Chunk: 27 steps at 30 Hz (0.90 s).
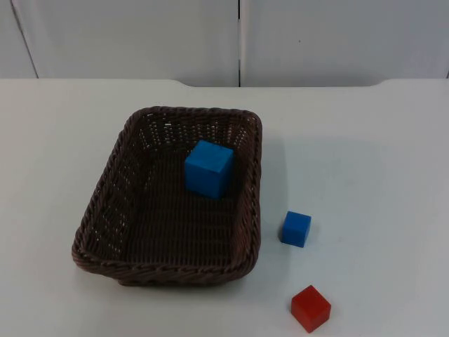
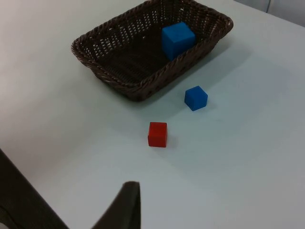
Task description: Pick up the basket with the left hand and place the largest block into the basket with the right hand.
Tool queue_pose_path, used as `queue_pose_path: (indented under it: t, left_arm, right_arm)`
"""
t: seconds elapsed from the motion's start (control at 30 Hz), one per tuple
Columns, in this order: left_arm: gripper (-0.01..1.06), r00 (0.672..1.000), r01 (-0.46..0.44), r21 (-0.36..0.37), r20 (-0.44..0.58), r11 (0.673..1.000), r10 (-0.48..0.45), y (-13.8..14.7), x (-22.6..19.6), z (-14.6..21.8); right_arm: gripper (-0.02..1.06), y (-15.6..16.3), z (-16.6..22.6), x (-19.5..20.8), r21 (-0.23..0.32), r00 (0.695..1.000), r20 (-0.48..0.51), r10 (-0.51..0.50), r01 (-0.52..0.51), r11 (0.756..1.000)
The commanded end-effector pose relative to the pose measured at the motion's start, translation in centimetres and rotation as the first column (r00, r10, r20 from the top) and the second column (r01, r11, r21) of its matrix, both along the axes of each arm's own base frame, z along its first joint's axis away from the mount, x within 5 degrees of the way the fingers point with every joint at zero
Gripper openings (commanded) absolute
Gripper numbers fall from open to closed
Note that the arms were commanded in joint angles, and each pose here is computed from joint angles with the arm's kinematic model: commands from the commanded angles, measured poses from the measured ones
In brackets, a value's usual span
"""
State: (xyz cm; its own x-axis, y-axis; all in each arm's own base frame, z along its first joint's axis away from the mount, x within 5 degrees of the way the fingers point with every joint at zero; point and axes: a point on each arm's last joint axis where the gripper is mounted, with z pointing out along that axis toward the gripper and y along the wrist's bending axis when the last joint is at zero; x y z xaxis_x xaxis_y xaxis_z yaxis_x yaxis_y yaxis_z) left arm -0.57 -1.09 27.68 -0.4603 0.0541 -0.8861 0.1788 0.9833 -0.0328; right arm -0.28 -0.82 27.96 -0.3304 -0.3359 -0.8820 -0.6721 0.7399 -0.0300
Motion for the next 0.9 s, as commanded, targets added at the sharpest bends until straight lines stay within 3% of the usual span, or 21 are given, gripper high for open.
queue_pose_path:
  t: [0.0,0.57,0.87]
  left_arm:
    - [1.05,1.000,-0.004,-0.005,-0.004,1.000,0.004,0.02,-0.02,-0.14]
    - [1.05,1.000,-0.008,-0.005,-0.004,1.000,0.008,0.02,-0.02,-0.14]
    - [1.05,0.995,-0.103,-0.005,-0.004,0.995,0.103,-0.03,0.09,-0.14]
  right_arm:
    - [1.05,0.04,0.06,0.01,0.014,1.000,0.008,0.001,-0.001,1.000]
    - [1.05,0.04,0.06,0.01,0.014,1.000,0.008,0.001,-0.001,1.000]
    - [1.05,0.04,0.06,0.01,0.014,1.000,0.008,0.001,-0.001,1.000]
